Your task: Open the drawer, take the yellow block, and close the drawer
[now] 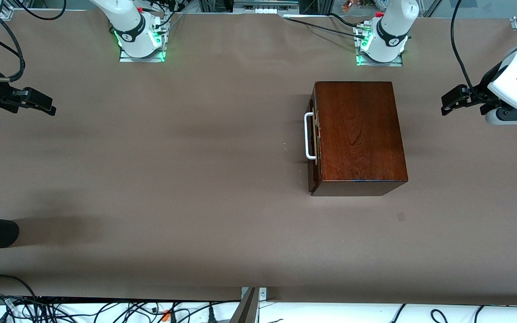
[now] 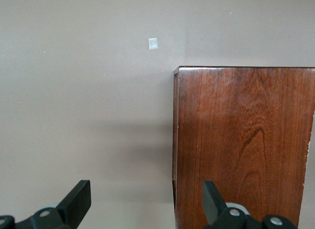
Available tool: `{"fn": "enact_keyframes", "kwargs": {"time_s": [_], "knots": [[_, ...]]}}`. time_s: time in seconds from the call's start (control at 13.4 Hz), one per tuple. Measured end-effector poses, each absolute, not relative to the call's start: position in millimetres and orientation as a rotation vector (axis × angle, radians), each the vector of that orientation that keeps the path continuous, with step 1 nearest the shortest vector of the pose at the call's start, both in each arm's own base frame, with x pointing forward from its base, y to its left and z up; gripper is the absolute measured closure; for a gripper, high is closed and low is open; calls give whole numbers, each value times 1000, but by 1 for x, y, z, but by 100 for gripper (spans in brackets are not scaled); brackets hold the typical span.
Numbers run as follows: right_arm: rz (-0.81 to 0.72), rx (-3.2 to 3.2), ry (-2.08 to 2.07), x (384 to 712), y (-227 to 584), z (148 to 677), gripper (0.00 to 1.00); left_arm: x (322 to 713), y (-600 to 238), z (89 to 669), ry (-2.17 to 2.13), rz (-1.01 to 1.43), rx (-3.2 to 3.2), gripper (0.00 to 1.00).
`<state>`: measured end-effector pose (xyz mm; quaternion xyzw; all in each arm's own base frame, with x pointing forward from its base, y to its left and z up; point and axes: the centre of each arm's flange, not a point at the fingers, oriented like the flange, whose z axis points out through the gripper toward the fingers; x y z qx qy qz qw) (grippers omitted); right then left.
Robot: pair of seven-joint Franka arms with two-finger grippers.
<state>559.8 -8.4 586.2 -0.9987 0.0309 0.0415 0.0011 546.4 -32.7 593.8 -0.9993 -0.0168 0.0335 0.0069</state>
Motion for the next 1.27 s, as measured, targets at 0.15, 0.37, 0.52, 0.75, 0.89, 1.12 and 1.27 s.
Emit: {"fn": "enact_keyframes", "kwargs": {"time_s": [0.15, 0.37, 0.52, 0.75, 0.89, 1.12, 1.27], "knots": [[130, -3135, 97, 560, -8, 586, 0, 546, -33, 594, -53, 105, -3126, 0], [130, -3135, 97, 560, -8, 586, 0, 546, -33, 594, -53, 105, -3126, 0], [130, -3135, 97, 560, -8, 586, 0, 546, -33, 594, -53, 105, -3126, 0], [130, -3135, 97, 560, -8, 586, 0, 546, -33, 594, -54, 105, -3126, 0], [130, -3135, 97, 560, -8, 586, 0, 546, -33, 593, -55, 115, -3125, 0], [130, -3135, 97, 560, -8, 586, 0, 549, -33, 585, -54, 139, -3122, 0], [130, -3135, 97, 560, -8, 586, 0, 552, -37, 579, -45, 155, -3120, 0]]}}
